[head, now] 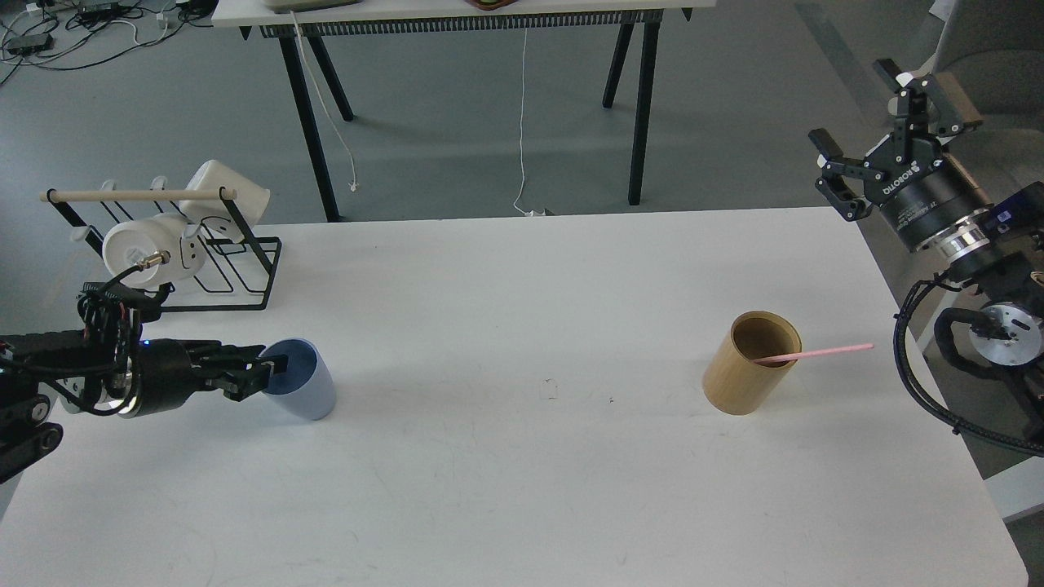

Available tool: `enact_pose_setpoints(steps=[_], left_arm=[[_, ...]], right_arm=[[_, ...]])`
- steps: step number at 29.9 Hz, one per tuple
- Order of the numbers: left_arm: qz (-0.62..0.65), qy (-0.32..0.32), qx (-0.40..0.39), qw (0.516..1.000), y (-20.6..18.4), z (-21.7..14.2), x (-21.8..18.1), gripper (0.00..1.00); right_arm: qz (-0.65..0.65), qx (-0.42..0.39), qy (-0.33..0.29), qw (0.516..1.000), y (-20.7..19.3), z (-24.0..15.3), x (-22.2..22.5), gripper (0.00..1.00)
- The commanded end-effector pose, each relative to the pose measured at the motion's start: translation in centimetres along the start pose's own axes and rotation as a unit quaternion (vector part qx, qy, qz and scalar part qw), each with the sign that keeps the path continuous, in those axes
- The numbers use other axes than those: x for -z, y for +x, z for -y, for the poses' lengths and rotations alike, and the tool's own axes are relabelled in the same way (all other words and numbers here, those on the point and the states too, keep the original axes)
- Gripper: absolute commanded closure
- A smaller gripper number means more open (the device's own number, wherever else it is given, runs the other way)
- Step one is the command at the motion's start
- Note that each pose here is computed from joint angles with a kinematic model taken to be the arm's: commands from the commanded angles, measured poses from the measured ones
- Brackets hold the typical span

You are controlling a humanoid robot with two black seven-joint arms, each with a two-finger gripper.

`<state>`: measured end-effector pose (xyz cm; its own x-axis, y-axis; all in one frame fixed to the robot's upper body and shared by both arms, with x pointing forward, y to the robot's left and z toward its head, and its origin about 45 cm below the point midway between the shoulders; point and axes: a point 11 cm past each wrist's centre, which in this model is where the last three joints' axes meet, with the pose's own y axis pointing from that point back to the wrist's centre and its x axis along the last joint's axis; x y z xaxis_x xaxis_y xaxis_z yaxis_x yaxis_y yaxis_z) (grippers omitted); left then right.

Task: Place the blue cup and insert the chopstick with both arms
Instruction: 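Close the left gripper around the light blue cup, then lift and carry the blue cup toward the table center with left gripper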

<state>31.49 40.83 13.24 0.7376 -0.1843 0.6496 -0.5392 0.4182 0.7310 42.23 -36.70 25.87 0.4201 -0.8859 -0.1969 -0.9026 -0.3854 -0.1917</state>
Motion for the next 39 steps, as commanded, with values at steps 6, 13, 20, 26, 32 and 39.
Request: enact_pose_setpoints(steps=[6,13,20,26,32,39], left_arm=[[0.004,-0.028,-0.016,0.999,1.4,0.2,-1.8,0.97],[0.004,-0.116,-0.051,0.992,7.5,1.9,-7.8,0.97],[0.017,-0.171,-0.044,0.984,10.2,7.3,-13.3,0.97],[0.05,-0.186,-0.005,0.981,11.4,10.9,-16.9,0.97],[0.104,-0.178,0.025,0.978,12.5,13.8,-19.7,0.97],[0.186,-0.15,0.078,0.968,10.8,17.0,-21.7,0.97]], right_arm=[[-0.004,-0.006,0.005,1.0,0.5,-0.2,0.6,0.01],[-0.037,-0.062,0.053,0.996,4.9,-1.8,5.8,0.01],[-0.054,-0.167,0.07,0.982,11.2,-6.9,9.2,0.01],[-0.042,-0.221,0.067,0.972,13.7,-10.3,8.8,0.01],[-0.039,-0.223,0.059,0.972,13.7,-10.7,8.0,0.01],[-0.035,-0.223,0.053,0.973,13.6,-10.7,7.4,0.01]])
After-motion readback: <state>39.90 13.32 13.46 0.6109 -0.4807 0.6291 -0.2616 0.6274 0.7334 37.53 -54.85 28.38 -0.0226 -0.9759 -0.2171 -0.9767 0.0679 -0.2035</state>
